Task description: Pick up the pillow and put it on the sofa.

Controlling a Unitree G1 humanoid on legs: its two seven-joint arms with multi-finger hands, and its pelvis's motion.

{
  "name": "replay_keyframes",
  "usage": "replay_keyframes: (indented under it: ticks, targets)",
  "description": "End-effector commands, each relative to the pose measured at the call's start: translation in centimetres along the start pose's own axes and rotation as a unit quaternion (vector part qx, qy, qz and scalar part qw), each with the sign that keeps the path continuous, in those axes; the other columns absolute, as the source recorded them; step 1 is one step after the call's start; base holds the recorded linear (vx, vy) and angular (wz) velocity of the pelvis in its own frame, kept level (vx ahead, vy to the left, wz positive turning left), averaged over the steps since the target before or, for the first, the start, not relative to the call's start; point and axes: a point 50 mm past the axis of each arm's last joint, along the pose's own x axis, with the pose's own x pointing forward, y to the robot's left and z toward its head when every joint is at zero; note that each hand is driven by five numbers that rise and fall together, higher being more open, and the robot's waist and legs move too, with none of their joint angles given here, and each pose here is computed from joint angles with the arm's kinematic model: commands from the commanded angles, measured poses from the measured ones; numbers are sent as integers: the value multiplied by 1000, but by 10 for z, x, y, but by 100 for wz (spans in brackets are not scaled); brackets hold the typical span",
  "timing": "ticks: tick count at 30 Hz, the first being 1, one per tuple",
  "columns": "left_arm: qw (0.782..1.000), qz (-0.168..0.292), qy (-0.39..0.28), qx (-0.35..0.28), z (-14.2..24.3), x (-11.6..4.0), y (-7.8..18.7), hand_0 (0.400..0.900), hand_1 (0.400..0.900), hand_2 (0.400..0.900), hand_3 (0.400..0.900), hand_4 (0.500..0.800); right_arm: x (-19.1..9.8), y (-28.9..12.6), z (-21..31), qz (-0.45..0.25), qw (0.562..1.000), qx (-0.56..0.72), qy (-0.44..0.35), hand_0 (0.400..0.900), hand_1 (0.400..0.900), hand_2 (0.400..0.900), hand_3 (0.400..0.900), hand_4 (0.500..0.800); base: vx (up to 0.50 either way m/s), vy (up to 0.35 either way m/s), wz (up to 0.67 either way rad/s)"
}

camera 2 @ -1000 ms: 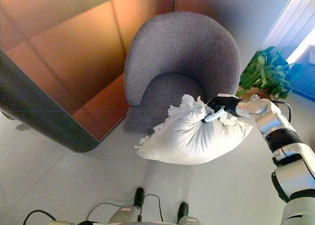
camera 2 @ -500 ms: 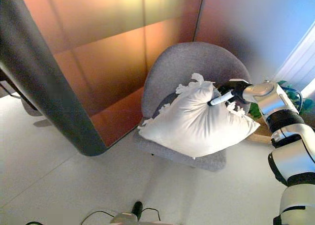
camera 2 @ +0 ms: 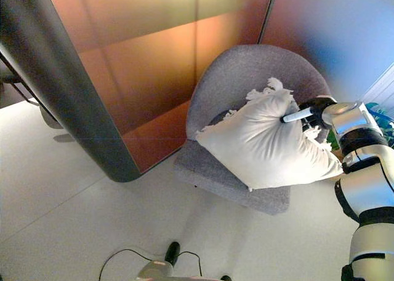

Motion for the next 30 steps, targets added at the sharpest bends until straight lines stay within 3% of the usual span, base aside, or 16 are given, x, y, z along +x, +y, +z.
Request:
replay_keyframes:
  ticks: [1,19,30]
  targets:
    - [999,20,30,2,-8,-8,16,900,900,900,900,800,-76,-95,80,-176,975,22,-132,900,900,900,900,800,-66,17,1]
    - [1000,12,25,14,-11,-9,18,900,900,900,900,800,-80,-114,57,-185,977,23,-108,900,900,900,900,800,-11,-1,-1]
    - [1000,4,4,28,-8,-7,16,900,900,900,900,800,-52,-86,34,-133,979,57,-144,900,900,900,900,800,-23,-6,-7]
